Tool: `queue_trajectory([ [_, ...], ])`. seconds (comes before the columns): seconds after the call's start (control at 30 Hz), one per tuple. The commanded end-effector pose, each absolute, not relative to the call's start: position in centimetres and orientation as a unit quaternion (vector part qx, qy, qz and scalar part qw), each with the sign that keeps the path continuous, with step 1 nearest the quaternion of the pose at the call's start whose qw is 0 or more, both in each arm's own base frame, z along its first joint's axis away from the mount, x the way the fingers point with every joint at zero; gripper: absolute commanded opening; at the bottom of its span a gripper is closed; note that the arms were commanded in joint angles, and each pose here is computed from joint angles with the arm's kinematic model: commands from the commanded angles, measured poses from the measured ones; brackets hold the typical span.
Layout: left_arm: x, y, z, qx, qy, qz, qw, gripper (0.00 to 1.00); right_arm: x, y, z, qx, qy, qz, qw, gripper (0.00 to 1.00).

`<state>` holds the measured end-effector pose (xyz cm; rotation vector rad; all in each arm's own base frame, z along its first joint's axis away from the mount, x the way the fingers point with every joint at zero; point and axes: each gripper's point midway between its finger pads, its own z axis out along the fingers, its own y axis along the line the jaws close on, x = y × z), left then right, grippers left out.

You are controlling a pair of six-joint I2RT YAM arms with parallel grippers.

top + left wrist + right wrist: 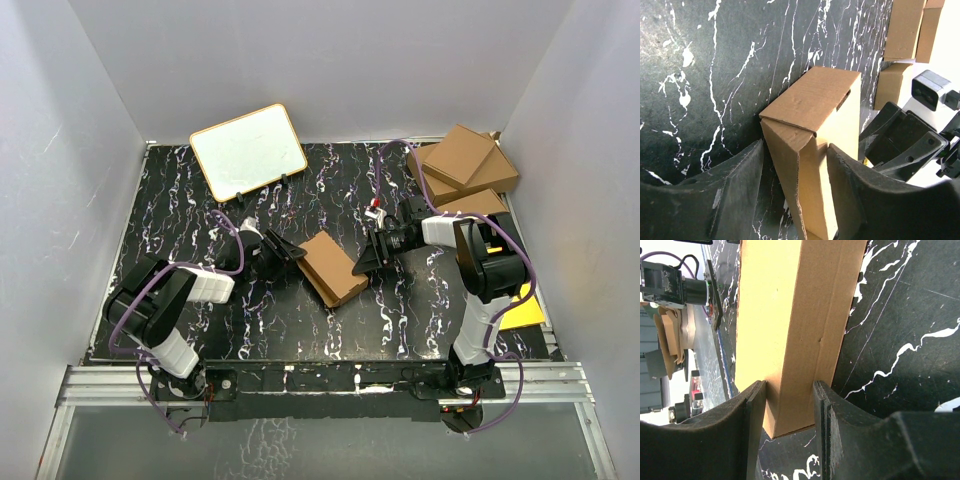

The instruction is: Fold the paper box

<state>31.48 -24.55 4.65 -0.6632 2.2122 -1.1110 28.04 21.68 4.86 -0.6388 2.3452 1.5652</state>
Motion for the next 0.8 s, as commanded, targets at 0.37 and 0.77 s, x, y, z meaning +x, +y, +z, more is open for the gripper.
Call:
queue_trajectory([
  [0.37, 27.6, -23.7, 7.9, -0.214, 0.823, -0.442, 0.286, 0.86, 28.7, 21.7, 3.2, -0.242, 0.818, 0.504, 0.134, 0.44],
  [0.77, 21.6, -27.2, 9.0, -0.269, 0.815, -0.455, 0.236, 0.89, 28.7, 21.7, 3.2, -0.245, 0.818, 0.502, 0.134, 0.44],
])
